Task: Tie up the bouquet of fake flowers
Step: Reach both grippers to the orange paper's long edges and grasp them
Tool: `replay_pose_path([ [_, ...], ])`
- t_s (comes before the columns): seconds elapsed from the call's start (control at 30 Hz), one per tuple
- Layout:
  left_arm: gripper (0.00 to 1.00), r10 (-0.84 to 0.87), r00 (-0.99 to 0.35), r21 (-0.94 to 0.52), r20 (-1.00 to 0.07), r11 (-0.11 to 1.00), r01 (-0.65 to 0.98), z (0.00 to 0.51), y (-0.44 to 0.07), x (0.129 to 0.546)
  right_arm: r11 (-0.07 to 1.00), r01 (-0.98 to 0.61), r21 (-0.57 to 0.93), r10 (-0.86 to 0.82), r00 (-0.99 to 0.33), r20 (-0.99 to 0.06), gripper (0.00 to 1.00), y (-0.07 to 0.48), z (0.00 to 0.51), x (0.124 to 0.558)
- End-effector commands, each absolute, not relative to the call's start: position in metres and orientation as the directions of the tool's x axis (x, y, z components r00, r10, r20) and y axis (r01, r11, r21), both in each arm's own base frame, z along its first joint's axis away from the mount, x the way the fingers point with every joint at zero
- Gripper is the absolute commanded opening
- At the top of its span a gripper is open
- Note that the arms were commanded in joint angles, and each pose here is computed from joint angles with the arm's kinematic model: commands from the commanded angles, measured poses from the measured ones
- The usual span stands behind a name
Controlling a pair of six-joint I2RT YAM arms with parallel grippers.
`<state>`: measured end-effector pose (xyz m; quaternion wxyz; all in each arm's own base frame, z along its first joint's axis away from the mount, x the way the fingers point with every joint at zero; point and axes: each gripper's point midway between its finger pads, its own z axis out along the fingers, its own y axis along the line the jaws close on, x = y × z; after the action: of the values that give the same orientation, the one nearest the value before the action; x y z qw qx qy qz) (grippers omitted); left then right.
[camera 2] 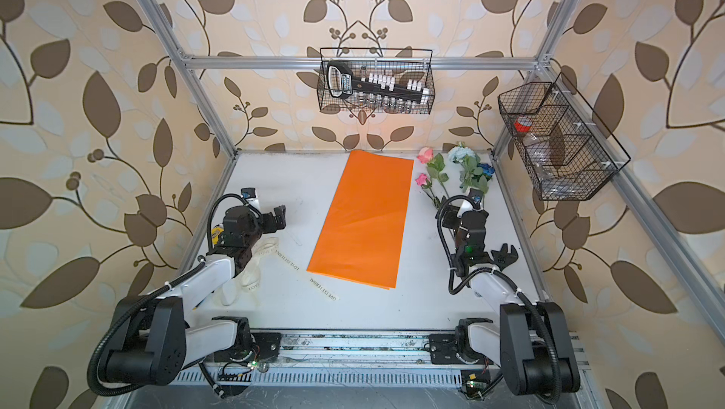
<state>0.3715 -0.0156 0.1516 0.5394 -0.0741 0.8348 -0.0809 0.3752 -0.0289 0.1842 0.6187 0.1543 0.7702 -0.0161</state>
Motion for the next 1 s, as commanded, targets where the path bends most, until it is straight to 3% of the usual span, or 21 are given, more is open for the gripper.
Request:
replay_pose_path([
  [0.0,0.99,-0.294,-0.425,-0.350,-0.856,0.935,0.057,0.174,-0.054,0.366,0.898,0.390,0.203,0.343,-0.333,-0.878,0.99,-0.029,0.157,0.358],
  [0.2,0.99,-0.289,-0.528,-0.436,-0.799,0.883,0.177,0.161,-0.128,0.340,0.916,0.272,0.295,0.399,-0.535,-0.745,0.99,0.040,0.138,0.347],
  [0.47,0.99,-0.327,-0.681,-0.520,-0.656,0.849,0.093,0.113,-0.148,0.335,0.883,0.197,0.426,0.428,-0.709,-0.560,0.93,0.122,0.094,0.318],
  [0.83,0.99,-0.265,-0.802,-0.550,-0.535,0.830,0.093,0.065,-0.173,0.339,0.858,0.254,0.445,0.454,-0.781,-0.429,0.89,0.147,0.042,0.307],
  [0.97,0.94,-0.252,-0.819,-0.553,-0.515,0.828,0.092,0.054,-0.176,0.338,0.854,0.271,0.444,0.457,-0.799,-0.392,0.84,0.153,0.027,0.309],
])
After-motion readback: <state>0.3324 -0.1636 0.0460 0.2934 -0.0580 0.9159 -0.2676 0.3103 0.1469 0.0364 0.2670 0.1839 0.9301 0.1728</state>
